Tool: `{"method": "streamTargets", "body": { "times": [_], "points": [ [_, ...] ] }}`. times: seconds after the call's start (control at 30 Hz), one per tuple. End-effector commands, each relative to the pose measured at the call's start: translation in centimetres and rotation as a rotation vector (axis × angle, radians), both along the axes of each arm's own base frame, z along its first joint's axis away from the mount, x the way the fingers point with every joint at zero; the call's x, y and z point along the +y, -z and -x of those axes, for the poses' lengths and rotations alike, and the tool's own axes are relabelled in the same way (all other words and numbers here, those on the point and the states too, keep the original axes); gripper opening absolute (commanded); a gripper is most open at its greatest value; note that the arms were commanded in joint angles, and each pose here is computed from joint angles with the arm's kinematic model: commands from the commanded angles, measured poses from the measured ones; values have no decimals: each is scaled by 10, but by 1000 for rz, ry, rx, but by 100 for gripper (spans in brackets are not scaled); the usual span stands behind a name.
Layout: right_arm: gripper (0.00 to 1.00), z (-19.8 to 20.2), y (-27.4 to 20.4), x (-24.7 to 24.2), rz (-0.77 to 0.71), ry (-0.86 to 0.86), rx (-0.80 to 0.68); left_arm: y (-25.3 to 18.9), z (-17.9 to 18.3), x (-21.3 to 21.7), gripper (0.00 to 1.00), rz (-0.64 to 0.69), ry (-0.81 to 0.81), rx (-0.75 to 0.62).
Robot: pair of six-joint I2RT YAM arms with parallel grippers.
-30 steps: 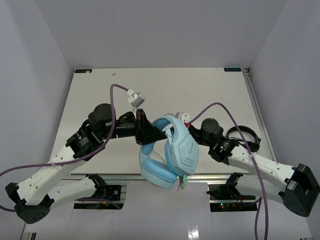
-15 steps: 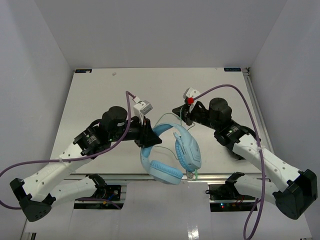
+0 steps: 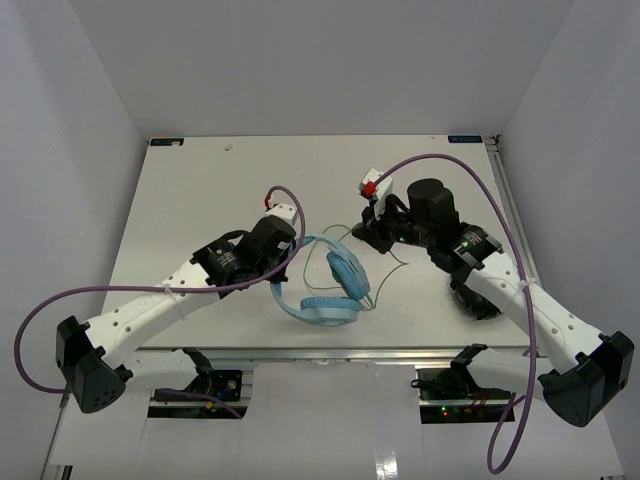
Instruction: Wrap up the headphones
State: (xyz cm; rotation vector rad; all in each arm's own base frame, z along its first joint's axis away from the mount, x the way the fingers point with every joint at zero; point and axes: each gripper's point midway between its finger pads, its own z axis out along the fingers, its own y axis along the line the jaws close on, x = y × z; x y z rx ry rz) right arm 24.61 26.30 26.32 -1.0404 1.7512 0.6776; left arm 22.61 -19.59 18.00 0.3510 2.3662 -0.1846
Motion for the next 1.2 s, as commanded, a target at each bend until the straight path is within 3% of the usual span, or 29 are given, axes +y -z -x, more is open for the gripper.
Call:
{"method": "streamTargets", "body": {
  "times": [0.0,0.4,0.93,1.17],
  "points": [
    [8,20,-39,13,-112,-114,-17,-13,-22,42,0,-160,-241,-102],
    [8,83,-46,48,-237,-352,75,-10,-38,57,0,-254,-431,-146],
    [17,130,-34,72,-375,-497,153,-42,-41,57,0,-92,-536,-216],
    [17,139,-11,85,-353,-473,172,-69,-38,54,0,92,-558,-266]
  ]
}}
